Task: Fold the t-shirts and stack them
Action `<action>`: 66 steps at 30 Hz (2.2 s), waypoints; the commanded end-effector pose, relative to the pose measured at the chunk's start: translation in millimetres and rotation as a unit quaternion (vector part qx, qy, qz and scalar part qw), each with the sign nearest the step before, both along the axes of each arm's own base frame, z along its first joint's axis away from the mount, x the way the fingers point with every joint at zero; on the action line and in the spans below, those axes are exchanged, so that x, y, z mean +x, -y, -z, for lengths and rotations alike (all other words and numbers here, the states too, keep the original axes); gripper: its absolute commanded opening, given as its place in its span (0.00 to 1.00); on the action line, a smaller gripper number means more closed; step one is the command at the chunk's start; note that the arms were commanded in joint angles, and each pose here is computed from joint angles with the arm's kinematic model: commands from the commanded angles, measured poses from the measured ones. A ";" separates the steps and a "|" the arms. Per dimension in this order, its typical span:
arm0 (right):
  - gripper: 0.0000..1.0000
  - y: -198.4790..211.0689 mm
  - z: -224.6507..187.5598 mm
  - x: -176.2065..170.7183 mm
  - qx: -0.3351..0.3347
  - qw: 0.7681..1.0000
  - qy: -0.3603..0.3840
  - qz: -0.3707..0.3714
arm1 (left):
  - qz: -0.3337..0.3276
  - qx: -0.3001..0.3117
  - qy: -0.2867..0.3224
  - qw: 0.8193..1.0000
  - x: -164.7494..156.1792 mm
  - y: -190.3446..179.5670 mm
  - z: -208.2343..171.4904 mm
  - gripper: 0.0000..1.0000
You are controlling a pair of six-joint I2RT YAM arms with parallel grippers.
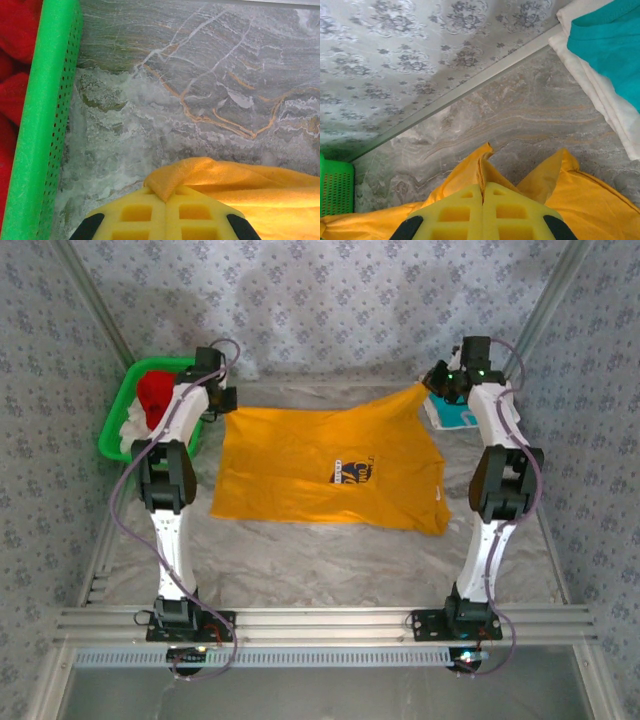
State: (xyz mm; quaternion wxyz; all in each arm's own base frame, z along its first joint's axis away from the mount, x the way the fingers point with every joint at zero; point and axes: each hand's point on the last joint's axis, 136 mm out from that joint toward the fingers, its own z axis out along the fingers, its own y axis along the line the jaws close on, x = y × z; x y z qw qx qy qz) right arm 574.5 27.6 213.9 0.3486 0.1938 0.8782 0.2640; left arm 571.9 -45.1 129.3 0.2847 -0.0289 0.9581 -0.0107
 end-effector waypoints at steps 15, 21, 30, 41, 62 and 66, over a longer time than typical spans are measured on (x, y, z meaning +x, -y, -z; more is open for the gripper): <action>0.00 7.0 -6.3 -61.1 -0.008 1.000 0.012 0.008 | -0.017 0.027 0.000 1.000 -72.6 -13.8 -8.6 0.00; 0.00 7.6 -27.9 -70.2 -0.011 0.999 0.033 0.010 | -0.016 0.019 0.017 1.000 -75.0 -11.5 -28.0 0.00; 0.00 8.2 -7.0 -98.8 -0.011 1.000 0.012 0.021 | -0.028 0.026 -0.017 0.999 -98.2 -15.3 0.2 0.00; 0.00 11.2 16.0 -118.0 -0.011 0.999 -0.014 0.034 | -0.023 0.047 -0.035 0.998 -100.2 -18.2 14.4 0.00; 0.00 12.8 -10.9 -104.5 -0.022 0.999 0.019 0.034 | -0.003 0.058 0.002 0.998 -69.9 -3.2 -22.2 0.00; 0.00 15.3 15.7 -130.5 -0.026 0.999 -0.008 0.041 | -0.020 0.066 -0.013 0.998 -94.2 -10.8 7.4 0.00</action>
